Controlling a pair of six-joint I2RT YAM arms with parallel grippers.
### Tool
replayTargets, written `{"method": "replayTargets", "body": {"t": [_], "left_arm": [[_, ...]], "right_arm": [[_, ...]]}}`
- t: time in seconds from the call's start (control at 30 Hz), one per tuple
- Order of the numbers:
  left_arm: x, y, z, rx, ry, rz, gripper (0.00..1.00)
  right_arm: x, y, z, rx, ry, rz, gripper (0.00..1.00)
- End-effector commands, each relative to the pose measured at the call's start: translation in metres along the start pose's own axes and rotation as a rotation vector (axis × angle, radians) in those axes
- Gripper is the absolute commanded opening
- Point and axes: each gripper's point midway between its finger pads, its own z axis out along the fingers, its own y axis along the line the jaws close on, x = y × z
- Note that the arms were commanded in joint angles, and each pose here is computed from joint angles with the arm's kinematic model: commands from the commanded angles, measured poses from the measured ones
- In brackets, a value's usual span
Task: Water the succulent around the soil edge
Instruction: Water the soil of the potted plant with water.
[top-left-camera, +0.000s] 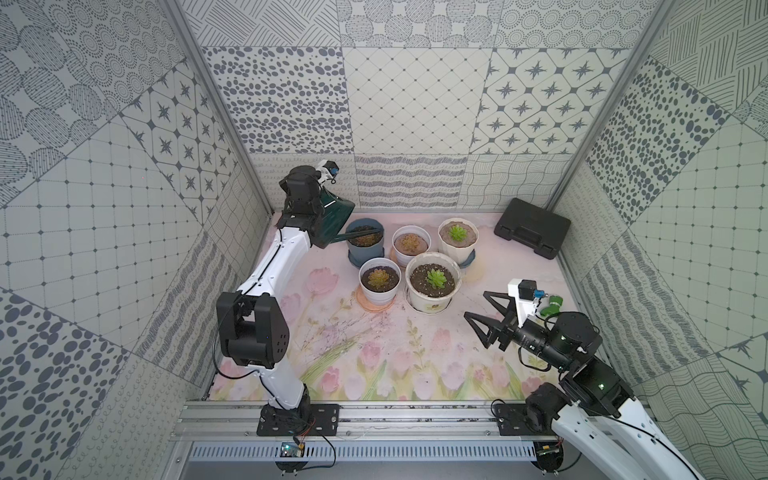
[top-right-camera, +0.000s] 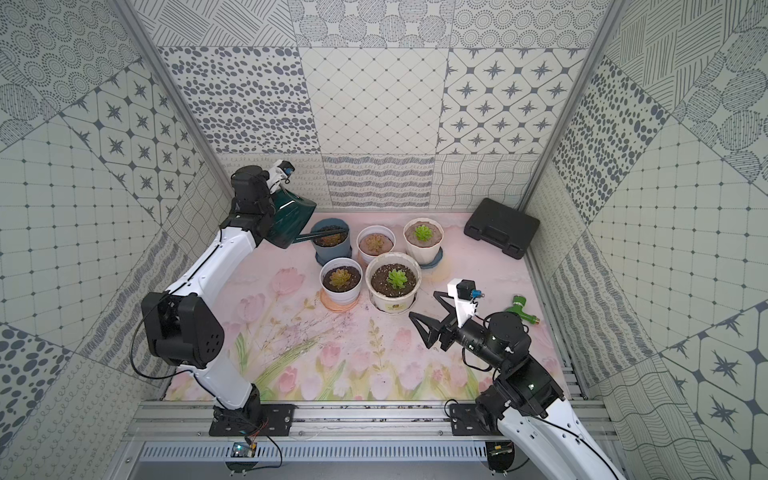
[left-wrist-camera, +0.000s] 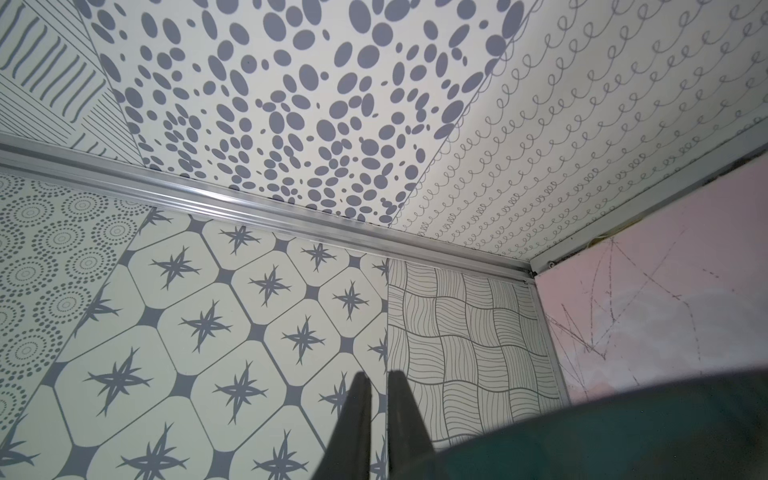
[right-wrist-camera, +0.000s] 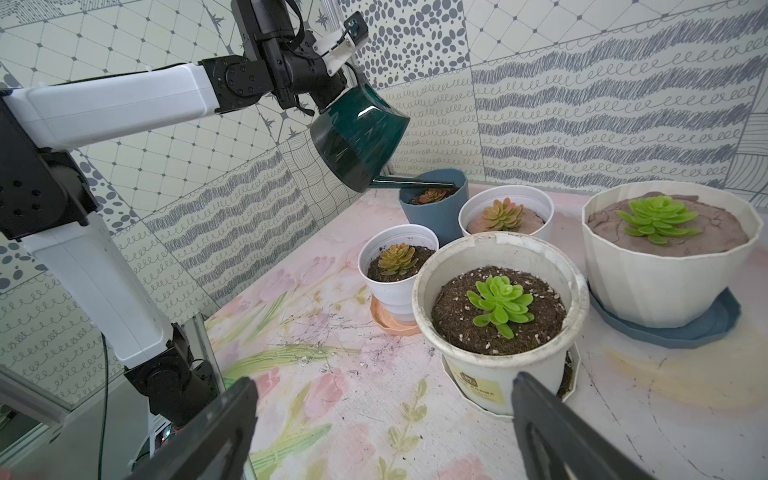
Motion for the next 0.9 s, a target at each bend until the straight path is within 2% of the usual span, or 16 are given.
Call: {"method": "replayTargets", "body": {"t": [0.0,0.27,0.5,0.87], "left_arm": [[-0.014,0.041,-0.014,-0.128,-0.068,-0.063,0.00],[-0.014,0.051,-0.039,-0.129,-0.116,-0.071,0.00],[-0.010,0.057,-0.046,-0.152,-0.116,-0.010,0.00],[-0.006,0.065,-0.051,-0.156,-0.102,0.019,0.00]], "right_arm": [[-0.009,0.007,-0.002,-0.034,-0.046,-0.022,0.97],[-0.009,0.008,-0.002,-0.038,-0.046,-0.019,0.97],[-0.009,0.009,-0.004,-0.043,-0.048,-0.017,0.97],[-0.011,0.011,-0.006,-0.050,-0.057,-0.018,0.97]]}}
